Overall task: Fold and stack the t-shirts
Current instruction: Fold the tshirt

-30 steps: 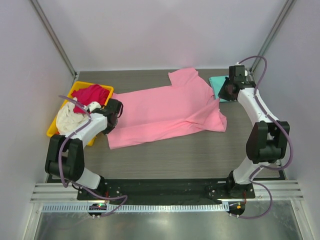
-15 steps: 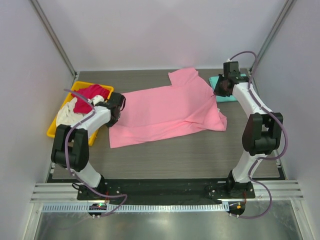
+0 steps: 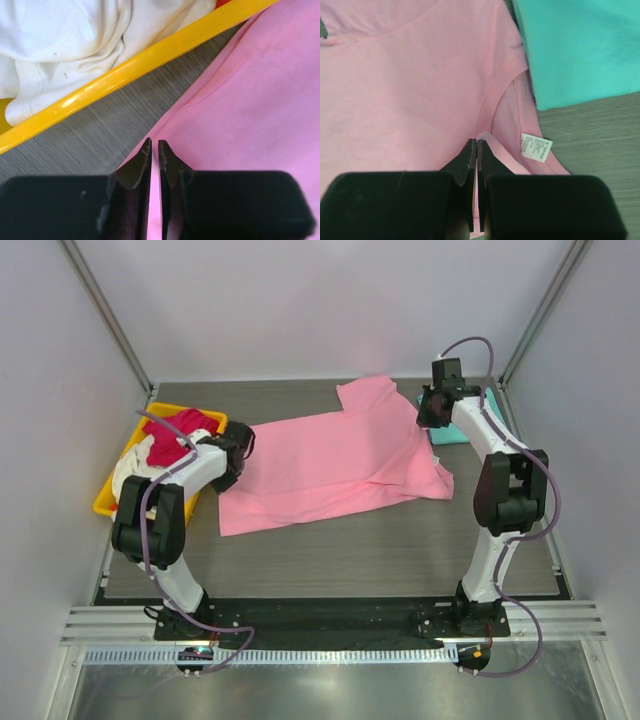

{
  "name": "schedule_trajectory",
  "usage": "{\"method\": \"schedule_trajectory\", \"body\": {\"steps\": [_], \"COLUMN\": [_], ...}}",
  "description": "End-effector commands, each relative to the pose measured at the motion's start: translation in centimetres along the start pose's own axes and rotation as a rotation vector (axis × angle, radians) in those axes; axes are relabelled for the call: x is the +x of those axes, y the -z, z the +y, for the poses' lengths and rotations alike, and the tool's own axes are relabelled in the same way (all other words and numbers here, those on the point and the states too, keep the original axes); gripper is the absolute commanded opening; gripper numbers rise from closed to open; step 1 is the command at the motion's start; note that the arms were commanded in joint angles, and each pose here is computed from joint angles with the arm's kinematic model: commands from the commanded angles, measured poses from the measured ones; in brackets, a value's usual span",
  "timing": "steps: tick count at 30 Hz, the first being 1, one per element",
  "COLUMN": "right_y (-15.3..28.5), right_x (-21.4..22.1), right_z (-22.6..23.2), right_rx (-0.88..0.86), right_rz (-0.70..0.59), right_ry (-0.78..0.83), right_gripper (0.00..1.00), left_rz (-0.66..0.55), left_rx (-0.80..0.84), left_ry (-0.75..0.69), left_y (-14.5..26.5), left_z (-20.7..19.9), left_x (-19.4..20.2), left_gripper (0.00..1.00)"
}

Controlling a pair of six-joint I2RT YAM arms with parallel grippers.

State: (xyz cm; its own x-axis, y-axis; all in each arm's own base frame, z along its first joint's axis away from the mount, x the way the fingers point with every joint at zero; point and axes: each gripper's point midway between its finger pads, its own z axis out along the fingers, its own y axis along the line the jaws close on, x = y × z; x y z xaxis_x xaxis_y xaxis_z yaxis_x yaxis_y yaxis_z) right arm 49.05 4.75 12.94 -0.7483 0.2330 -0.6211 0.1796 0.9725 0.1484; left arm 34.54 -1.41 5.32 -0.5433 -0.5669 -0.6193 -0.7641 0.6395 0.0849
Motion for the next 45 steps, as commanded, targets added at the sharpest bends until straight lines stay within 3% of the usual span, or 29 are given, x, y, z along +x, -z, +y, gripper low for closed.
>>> {"method": "schedule_trajectory", "body": {"steps": [1,7,9,12,14,18,21,31,35,45], "right_y": [0.8,0.7,1.4,2.4,3.7,5.7,6.7,4.8,3.6,1.5], "right_x": [-1.7,-0.3,-0.1,0.9,1.8,4.7,7.3,13.6,13.9,14.8], "right_z": [2.6,4.3,4.3,3.3,2.5,-0.1,-2.1,-5.2,-6.2,-8.8], "right_rx": [-0.047,-0.004,0.006,0.058,0.084,0.172,0.207,0.261,0.306,0.371], "right_rz": [-0.041,0.027,0.031,0.047,0.060,0.103,0.131,0.166,0.148,0.109], "right_ry": [0.088,0.190,0.170,0.098,0.007,-0.139,-0.238,-0.411,-0.410,-0.413], "right_gripper": [0.05,0.20,0.32,0.40,0.43,0.44,0.44,0.44,0.44,0.45], "left_rz": [-0.050,-0.058,-0.049,-0.022,-0.015,0.119,0.153,0.190,0.153,0.202], "left_rx": [-0.005,0.108,0.160,0.270,0.352,0.592,0.642,0.494,0.403,0.222], "left_ry": [0.031,0.016,-0.037,-0.131,-0.147,-0.161,-0.169,-0.188,-0.178,-0.179], "left_y": [1.3,4.5,5.7,7.7,9.2,11.4,11.0,7.0,5.5,1.9], "left_z": [-0.1,-0.4,-0.8,-1.7,-2.0,-3.6,-3.5,-0.9,0.2,2.3], "left_x": [-2.4,-3.6,-3.3,-1.8,-1.1,3.3,5.2,8.2,7.7,9.3], "left_gripper": [0.11,0.46,0.48,0.49,0.49,0.50,0.52,0.56,0.55,0.51]}}
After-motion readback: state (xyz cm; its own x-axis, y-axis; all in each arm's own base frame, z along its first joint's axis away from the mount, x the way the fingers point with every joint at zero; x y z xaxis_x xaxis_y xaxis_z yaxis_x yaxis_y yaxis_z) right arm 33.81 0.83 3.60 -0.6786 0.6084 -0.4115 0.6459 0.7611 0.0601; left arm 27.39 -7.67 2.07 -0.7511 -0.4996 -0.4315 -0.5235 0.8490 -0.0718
